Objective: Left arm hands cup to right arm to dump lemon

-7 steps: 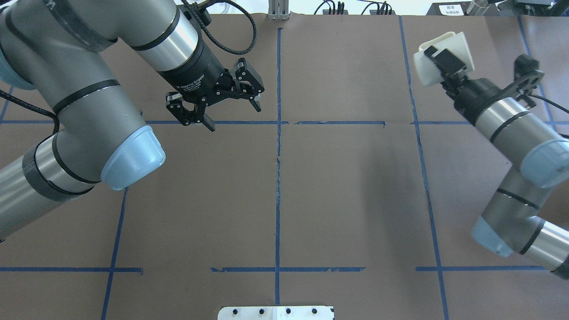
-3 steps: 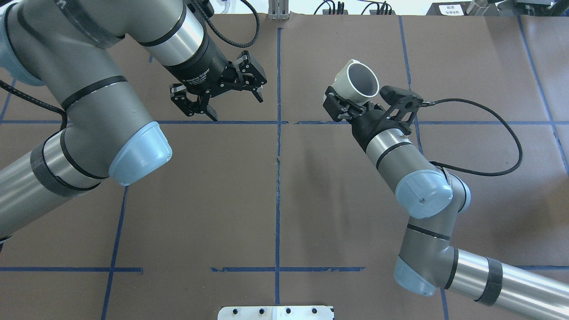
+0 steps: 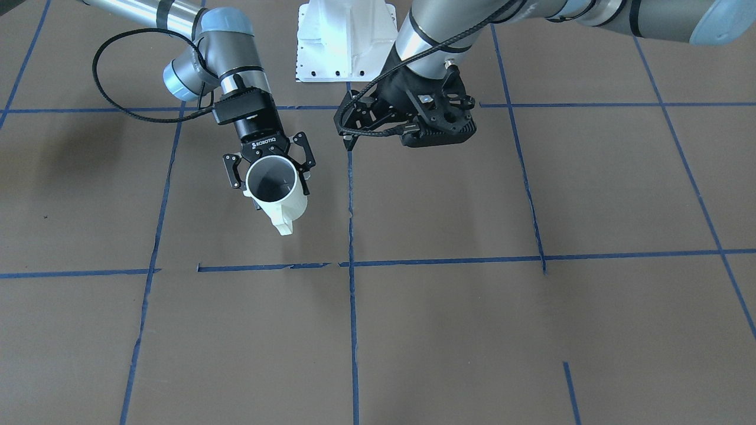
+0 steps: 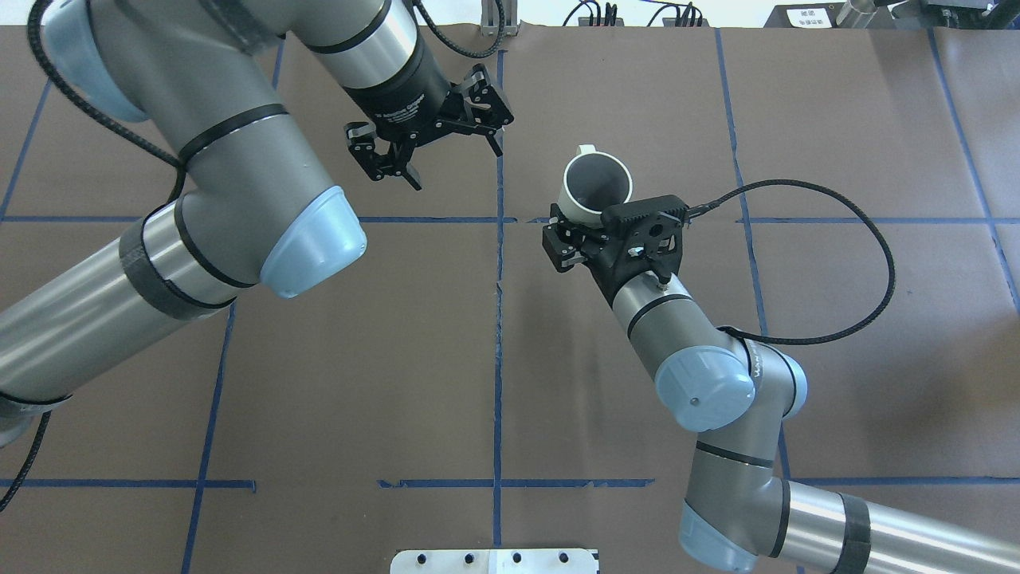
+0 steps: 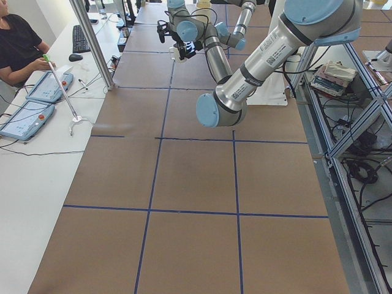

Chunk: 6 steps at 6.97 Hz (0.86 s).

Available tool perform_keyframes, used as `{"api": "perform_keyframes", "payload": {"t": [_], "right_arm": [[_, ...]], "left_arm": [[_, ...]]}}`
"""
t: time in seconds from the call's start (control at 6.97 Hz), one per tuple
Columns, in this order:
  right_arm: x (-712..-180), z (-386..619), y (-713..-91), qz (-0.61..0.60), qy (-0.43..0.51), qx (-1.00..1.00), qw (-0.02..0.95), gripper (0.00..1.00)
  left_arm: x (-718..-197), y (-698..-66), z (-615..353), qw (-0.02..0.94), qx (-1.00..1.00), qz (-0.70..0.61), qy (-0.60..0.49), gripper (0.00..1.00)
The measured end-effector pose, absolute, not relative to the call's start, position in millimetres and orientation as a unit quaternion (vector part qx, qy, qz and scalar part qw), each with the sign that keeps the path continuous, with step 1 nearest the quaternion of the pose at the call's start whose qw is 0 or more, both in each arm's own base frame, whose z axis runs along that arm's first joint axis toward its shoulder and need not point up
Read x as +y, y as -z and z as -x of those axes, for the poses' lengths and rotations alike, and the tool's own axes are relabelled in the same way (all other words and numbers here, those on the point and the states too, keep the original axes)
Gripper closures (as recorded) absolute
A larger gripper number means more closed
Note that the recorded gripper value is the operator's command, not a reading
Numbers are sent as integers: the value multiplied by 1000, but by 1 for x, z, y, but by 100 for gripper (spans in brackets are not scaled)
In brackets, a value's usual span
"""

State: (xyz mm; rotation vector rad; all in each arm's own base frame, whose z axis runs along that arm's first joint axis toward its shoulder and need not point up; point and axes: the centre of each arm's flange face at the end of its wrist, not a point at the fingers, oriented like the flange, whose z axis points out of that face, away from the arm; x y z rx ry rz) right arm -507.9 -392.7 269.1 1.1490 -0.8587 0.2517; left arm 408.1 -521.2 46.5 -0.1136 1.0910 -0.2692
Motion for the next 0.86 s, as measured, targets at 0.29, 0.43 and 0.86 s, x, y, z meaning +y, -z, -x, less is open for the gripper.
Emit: {"api": "perform_keyframes", "payload": {"t": [0.29, 0.43, 0.86], "right_arm": [[-379, 533, -239, -550, -83, -337, 760, 92], [-375, 540, -227, -558, -72, -322, 761, 91], [-374, 548, -210, -565, -69, -313, 760, 90]], "left_arm": [[-540, -28, -431, 850, 506, 61, 133, 0], [-544, -26, -445, 854, 499, 69, 132, 2], [-529, -32, -476, 861, 487, 82, 120, 17]]}}
